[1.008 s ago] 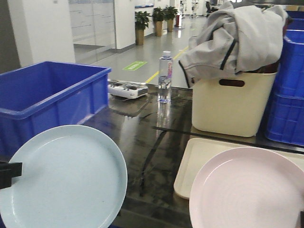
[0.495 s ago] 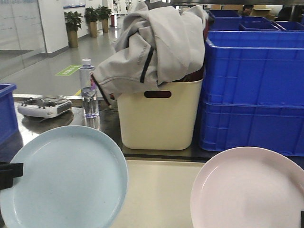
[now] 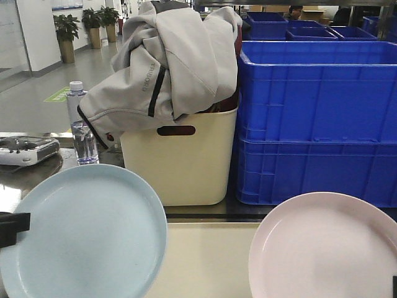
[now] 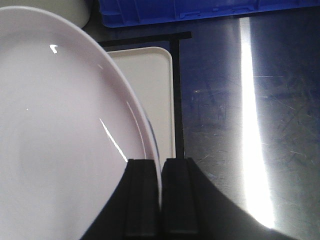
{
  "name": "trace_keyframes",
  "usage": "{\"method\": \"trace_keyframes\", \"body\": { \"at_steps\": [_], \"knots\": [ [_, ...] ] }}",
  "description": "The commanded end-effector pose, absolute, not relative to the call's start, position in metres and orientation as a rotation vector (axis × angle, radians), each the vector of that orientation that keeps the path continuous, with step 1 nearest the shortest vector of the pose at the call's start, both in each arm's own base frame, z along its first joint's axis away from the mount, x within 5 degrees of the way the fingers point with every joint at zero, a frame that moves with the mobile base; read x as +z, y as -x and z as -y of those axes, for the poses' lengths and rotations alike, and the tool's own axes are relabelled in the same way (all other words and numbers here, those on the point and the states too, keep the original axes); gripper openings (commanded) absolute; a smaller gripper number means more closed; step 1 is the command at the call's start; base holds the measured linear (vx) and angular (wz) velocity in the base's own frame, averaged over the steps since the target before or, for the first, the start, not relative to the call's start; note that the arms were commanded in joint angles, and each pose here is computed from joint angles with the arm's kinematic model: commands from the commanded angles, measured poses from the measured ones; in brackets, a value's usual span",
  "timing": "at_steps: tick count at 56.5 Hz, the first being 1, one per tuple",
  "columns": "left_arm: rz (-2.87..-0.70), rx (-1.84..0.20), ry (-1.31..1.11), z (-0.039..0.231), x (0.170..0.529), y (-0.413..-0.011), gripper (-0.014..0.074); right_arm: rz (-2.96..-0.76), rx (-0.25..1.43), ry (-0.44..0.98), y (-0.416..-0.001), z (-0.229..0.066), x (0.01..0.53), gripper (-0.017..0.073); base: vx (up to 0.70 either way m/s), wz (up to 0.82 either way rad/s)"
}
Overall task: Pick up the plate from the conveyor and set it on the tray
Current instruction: 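Position both held plates above the cream tray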
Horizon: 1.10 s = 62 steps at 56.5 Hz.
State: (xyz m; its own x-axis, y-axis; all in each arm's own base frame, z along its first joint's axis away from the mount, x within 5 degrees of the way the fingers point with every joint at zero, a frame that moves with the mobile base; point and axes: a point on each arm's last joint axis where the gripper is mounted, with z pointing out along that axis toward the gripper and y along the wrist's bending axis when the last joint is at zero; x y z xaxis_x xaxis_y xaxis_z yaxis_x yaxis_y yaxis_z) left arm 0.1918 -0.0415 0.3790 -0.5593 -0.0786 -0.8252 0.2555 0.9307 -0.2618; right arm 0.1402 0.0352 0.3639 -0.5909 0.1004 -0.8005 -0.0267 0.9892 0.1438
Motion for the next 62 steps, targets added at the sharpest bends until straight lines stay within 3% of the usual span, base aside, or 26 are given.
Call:
{"method": "trace_keyframes", "body": {
  "at_steps": [1,62],
  "knots": [
    [-2.016,-0.462,-0.094,0.042,0.3964,-0.1912,0.0003,-2.089,0.186,-0.036,-0.1418,-0.0344,0.3797,-0.0009,0.02,-0.06],
    [-2.023,-0.464,-0.097,0.0423,0.3959,-0.1909,0.0003,-2.073,0.22,-0.046,-0.1423,-0.0362,0.3811,-0.0009,0.0,0.0]
  ]
}}
